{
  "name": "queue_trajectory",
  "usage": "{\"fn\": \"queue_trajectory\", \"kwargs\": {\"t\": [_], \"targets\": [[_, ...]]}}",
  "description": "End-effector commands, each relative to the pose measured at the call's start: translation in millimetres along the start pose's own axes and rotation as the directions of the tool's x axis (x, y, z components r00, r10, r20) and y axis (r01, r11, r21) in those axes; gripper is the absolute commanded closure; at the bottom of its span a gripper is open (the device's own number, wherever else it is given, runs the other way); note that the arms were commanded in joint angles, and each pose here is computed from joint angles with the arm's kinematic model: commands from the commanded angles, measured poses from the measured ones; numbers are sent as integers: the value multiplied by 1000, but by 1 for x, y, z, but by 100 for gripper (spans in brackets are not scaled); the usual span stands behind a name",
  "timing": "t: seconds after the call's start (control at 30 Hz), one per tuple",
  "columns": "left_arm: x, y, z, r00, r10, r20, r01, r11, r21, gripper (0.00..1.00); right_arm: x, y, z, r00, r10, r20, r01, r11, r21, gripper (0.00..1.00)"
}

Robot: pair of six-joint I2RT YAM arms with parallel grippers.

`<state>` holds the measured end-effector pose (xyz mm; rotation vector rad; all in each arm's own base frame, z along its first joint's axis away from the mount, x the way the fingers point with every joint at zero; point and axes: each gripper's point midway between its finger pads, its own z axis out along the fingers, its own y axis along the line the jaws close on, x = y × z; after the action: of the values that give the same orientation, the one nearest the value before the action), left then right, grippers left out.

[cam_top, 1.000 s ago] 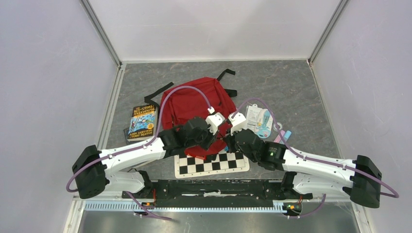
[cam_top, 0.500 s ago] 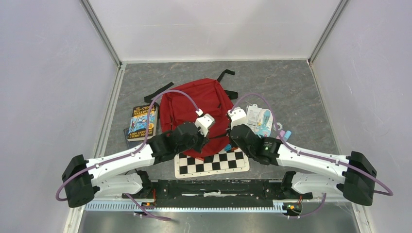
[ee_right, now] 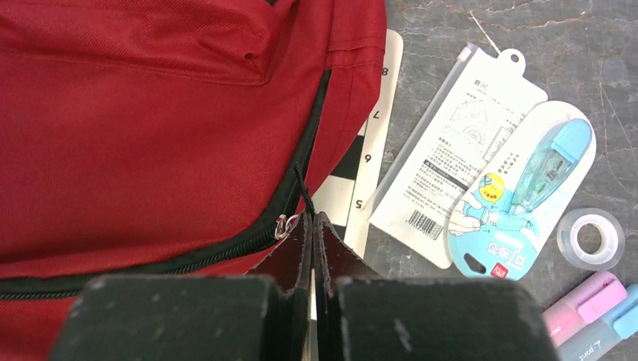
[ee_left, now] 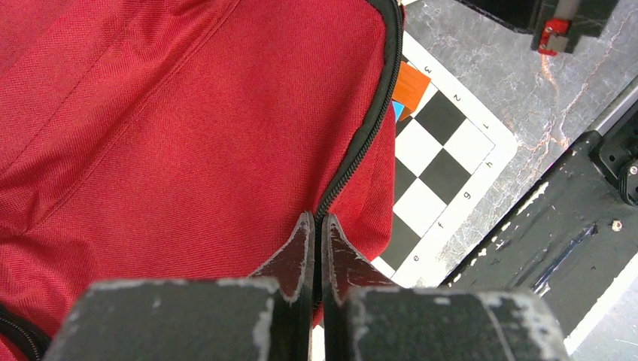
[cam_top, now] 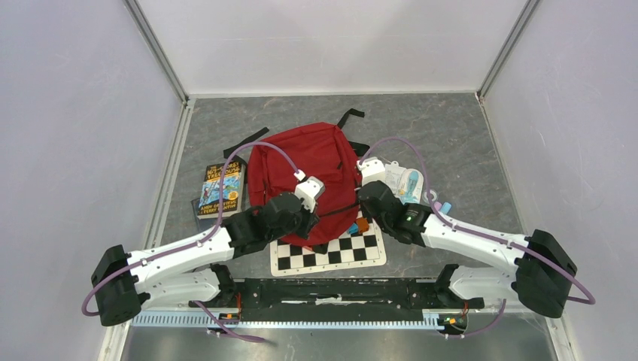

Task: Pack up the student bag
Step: Unzip the student bag at the center of the board.

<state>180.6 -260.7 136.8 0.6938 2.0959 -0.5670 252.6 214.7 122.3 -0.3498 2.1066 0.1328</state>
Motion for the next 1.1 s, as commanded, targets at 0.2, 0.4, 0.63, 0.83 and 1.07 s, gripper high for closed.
{"fn": "queue_trajectory", "kwargs": {"t": [0.2,0.4,0.63,0.83,1.07], "targets": [[13,7,-7,1000,-28,-6,28,999,-18,98,-24,-23,28,1000,-8,25,6,998,69,100],[25,2,-6,998,-50,-29,51,999,16,98,-29,-24,52,999,-32,13,31,998,60,100],[26,1,-8,998,-63,-20,63,998,26,98,-37,-26,68,999,-49,17,47,997,62,100],[20,2,-8,998,-69,-11,69,998,11,98,-41,-19,63,998,-50,27,50,999,9,100],[5,5,-10,995,-97,-10,97,995,-34,73,-55,-13,44,998,-57,35,59,997,-58,69]]}}
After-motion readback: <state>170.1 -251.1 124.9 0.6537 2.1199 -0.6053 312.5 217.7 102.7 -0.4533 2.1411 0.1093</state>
